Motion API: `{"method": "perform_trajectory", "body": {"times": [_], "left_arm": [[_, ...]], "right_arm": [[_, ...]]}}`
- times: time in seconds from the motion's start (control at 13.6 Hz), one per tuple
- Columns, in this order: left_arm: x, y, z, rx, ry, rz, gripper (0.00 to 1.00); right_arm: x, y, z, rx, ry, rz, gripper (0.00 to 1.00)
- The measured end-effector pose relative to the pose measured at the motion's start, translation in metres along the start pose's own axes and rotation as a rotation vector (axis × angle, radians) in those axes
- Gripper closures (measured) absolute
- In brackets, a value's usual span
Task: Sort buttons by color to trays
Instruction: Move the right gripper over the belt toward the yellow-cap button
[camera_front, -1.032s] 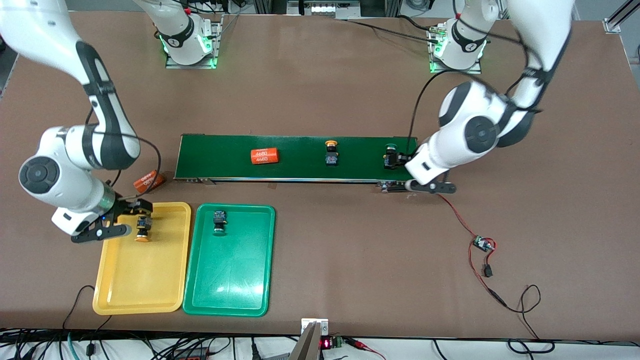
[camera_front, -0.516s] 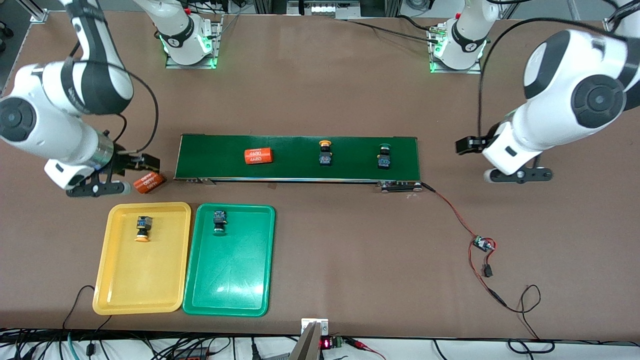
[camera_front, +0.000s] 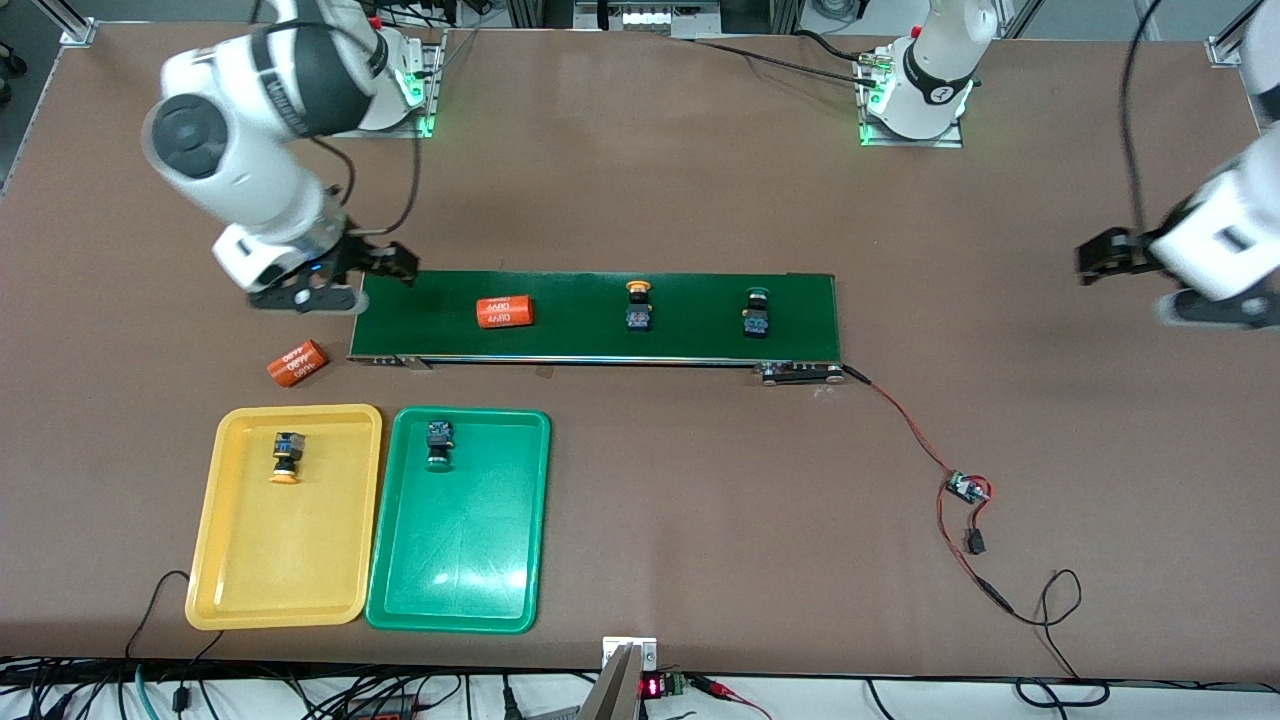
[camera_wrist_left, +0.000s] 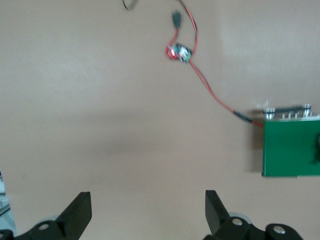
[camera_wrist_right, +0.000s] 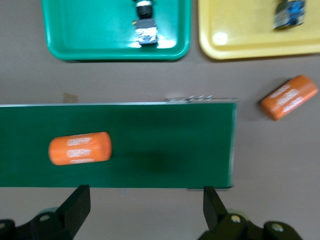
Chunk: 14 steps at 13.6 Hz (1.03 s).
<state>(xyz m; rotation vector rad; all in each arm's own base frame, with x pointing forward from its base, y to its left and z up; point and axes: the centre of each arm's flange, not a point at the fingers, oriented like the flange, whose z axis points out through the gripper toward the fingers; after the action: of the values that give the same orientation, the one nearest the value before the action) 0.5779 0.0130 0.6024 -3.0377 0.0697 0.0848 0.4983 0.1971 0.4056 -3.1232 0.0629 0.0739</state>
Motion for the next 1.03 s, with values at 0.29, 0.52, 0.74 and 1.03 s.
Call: {"method": "perform_trajectory", "body": {"times": [0.29, 0.52, 0.74, 1.03], "left_arm": [[-0.029, -0.008, -0.004, -0.055, 0.028, 0.063, 0.0], [-0.03, -0.007, 0.001, -0.057, 0.017, 0.071, 0.0], [-0.029, -0.001, 0.0, -0.056, 0.018, 0.082, 0.0], [-0.029, 0.0, 0.0, -0.056, 0.019, 0.085, 0.0]], "right_arm": [[-0.019, -0.031, 0.014, 0.015, 0.047, 0.036, 0.0], [-0.023, -0.047, 0.022, 0.039, 0.063, 0.072, 0.0], [-0.024, -0.056, 0.04, 0.049, 0.034, 0.084, 0.0], [-0.023, -0.056, 0.045, 0.052, 0.027, 0.085, 0.0]]}}
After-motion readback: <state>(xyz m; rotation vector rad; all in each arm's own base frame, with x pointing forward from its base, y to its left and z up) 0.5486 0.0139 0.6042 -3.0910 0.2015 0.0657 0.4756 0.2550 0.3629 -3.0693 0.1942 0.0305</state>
